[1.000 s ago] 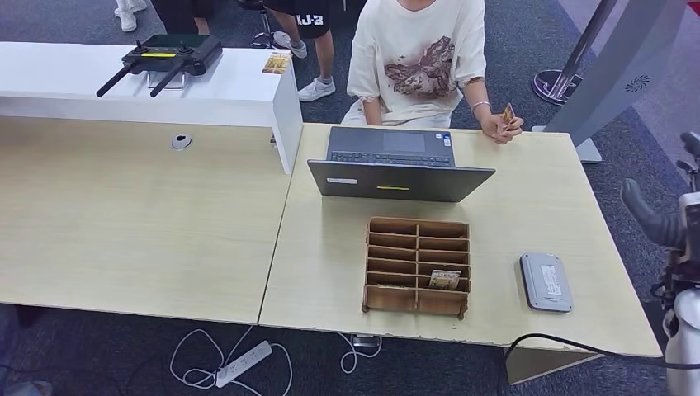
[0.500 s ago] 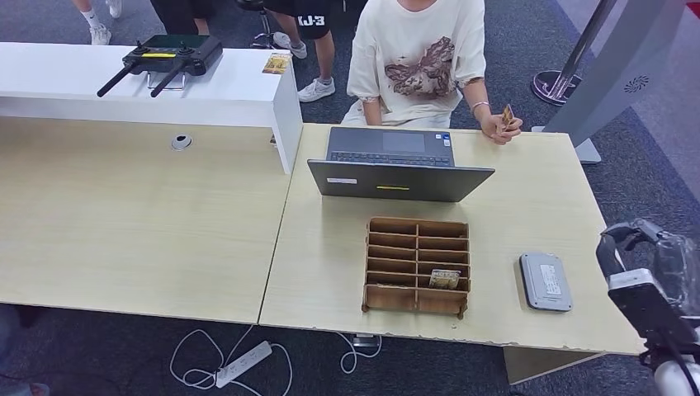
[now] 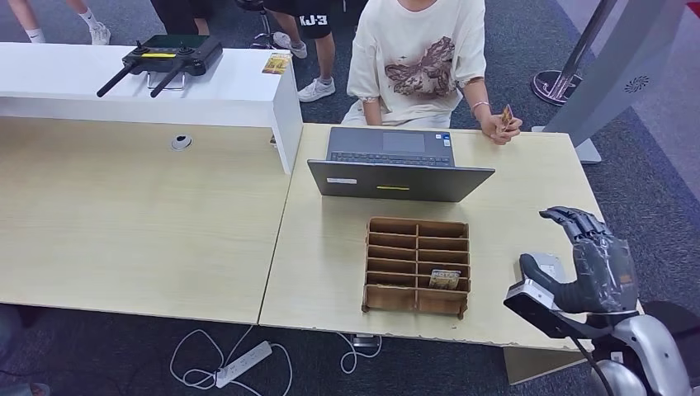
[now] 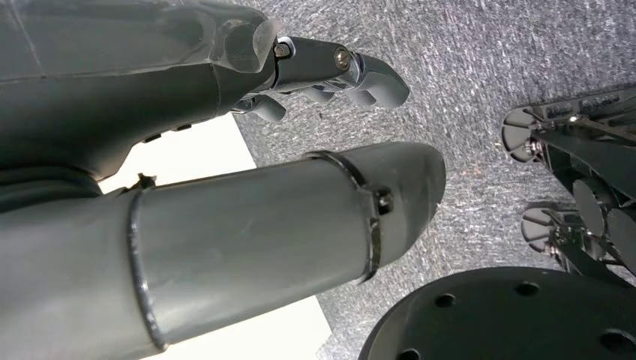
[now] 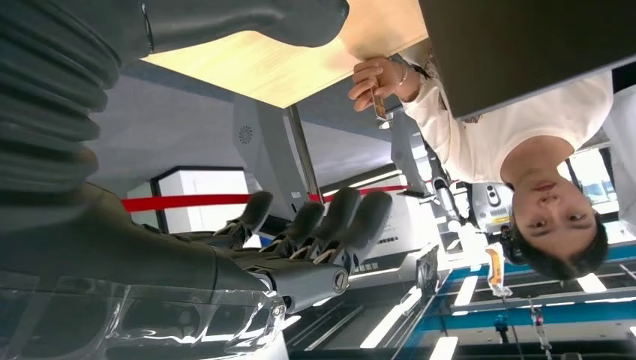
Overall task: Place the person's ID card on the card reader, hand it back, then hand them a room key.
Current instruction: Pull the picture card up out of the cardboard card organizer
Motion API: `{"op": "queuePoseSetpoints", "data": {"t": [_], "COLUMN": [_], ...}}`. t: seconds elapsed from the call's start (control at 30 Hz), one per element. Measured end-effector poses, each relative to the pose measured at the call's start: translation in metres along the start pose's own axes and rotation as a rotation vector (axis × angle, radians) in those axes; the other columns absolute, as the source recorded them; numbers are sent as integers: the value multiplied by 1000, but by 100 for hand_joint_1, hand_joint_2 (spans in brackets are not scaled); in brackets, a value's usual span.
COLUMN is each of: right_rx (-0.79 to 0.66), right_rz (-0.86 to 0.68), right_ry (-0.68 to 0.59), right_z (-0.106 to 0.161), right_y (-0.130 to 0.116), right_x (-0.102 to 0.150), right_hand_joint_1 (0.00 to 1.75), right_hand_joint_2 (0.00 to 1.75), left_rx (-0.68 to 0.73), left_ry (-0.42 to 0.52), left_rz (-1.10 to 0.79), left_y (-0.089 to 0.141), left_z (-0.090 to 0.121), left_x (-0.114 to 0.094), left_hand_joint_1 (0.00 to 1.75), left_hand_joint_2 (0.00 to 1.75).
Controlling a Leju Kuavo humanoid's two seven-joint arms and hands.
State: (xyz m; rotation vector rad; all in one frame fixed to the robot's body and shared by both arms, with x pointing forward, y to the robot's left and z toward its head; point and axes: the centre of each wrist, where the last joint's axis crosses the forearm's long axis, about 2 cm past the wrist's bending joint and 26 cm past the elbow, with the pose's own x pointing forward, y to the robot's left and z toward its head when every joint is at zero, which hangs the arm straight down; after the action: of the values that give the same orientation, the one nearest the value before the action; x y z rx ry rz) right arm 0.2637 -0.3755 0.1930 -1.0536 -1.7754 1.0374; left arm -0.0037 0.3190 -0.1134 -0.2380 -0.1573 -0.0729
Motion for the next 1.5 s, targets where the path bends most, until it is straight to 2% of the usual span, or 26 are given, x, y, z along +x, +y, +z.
{"op": "queuePoseSetpoints", "data": {"t": [0.3,0.33,0.47,0.6,0.67,0.77,0.83,0.9,0.97,1.1,1.37,1.5], "right_rx": [31,33,60,93,110,137,153,164,176,209,275,295], "right_rz": [22,19,12,3,2,7,6,4,3,0,-15,-23], "right_ry": [-20,-20,-22,-33,-41,-55,-65,-74,-80,-82,-75,-72], "right_z": [-5,-4,-1,2,3,2,1,-1,-3,-6,-15,-20], "right_y": [8,8,9,13,16,21,24,26,29,35,45,49], "right_x": [10,10,9,11,13,17,20,22,24,25,22,19], "right_hand_joint_1": [62,67,110,133,133,123,106,82,70,69,86,87], "right_hand_joint_2": [175,175,175,175,175,175,175,175,175,175,175,175], "left_rx": [1,2,3,3,4,5,5,5,6,9,12,12], "left_ry": [9,10,11,12,12,12,12,12,13,16,17,17], "left_rz": [-9,-9,-7,-7,-7,-7,-7,-7,-8,-12,-12,-11], "left_y": [1,2,4,6,8,8,9,9,10,12,13,13], "left_z": [0,0,1,2,2,3,3,3,3,4,4,4], "left_x": [0,0,0,0,0,0,0,0,0,0,0,0], "left_hand_joint_1": [0,0,0,0,0,0,0,0,0,0,0,0], "left_hand_joint_2": [0,0,0,0,0,0,0,0,0,0,0,0]}}
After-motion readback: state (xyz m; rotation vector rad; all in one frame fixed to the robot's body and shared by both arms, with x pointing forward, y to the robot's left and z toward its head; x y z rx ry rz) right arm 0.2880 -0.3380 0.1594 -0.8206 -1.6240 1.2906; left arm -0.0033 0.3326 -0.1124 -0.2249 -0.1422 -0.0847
